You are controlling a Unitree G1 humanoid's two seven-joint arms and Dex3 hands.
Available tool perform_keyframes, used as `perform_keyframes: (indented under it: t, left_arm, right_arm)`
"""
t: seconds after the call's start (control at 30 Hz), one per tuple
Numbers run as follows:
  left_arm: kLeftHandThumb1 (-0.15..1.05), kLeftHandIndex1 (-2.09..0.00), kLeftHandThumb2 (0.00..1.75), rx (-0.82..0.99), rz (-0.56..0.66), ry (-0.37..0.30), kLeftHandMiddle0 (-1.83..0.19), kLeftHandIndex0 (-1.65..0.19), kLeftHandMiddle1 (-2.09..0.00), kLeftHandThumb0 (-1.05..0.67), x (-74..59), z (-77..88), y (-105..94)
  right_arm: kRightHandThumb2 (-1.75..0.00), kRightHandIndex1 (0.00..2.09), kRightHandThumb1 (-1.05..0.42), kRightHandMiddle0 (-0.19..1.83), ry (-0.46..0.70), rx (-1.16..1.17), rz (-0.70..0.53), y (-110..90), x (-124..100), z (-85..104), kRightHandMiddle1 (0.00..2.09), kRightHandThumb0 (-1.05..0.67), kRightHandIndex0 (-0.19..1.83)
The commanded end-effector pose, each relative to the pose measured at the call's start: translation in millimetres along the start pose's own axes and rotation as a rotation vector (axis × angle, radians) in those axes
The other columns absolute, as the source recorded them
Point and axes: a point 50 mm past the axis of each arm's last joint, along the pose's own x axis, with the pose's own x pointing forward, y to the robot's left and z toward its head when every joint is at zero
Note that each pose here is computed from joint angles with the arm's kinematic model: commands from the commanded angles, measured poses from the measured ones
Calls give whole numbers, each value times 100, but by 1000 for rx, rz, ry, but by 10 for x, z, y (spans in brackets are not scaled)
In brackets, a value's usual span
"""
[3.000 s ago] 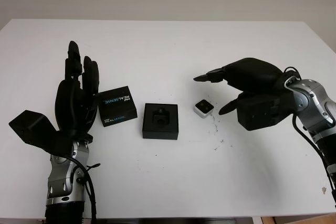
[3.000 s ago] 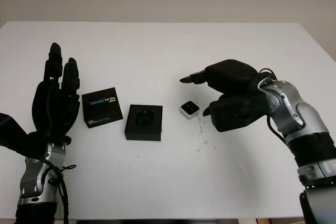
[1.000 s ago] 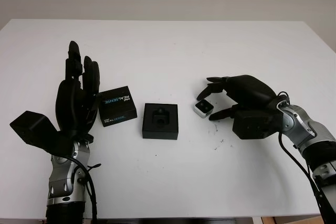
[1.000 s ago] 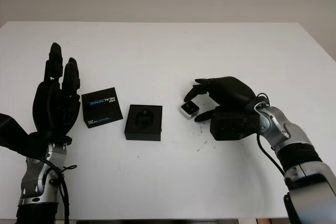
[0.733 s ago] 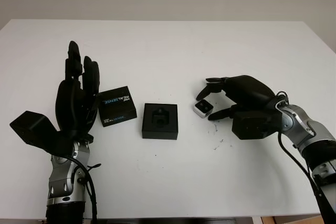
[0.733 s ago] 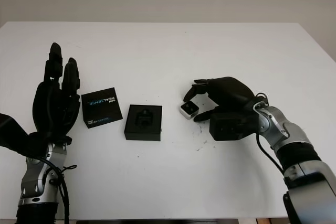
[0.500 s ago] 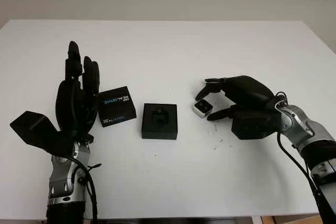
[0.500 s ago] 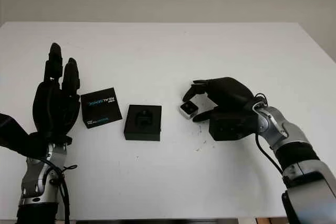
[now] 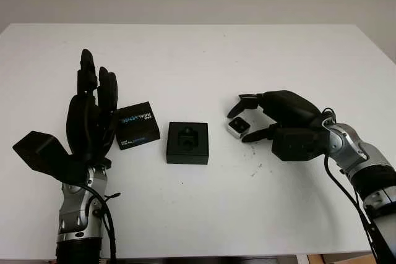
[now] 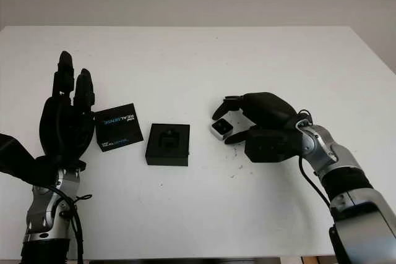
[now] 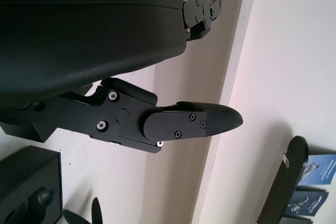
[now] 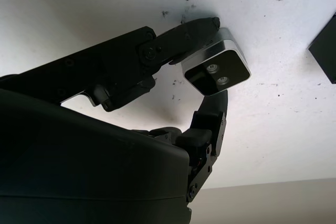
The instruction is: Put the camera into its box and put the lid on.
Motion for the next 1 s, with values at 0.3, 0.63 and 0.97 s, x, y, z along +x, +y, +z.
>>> perform_keyframes:
  t: [0.3,0.63,0.97]
  left_arm:
    - [105,-6,39,9,-4,-12,12,15,-5,-54,-3,22,-8]
    - [105,-6,40,9,-6,-12,12,15,-5,-54,-8,19,-6]
    - [105,-5,41,4,-8,-10,13,16,-5,-53,-13,12,-4]
  right_arm:
    - [-6,6,-90,55,-16,-29,28,24,4,12,124,-34,39]
    - [-5,8,-87,56,1,-1,5,14,-1,-27,128,-33,44]
    - [-6,5,-90,43,96,465,-110,11,36,-107,142,-37,39]
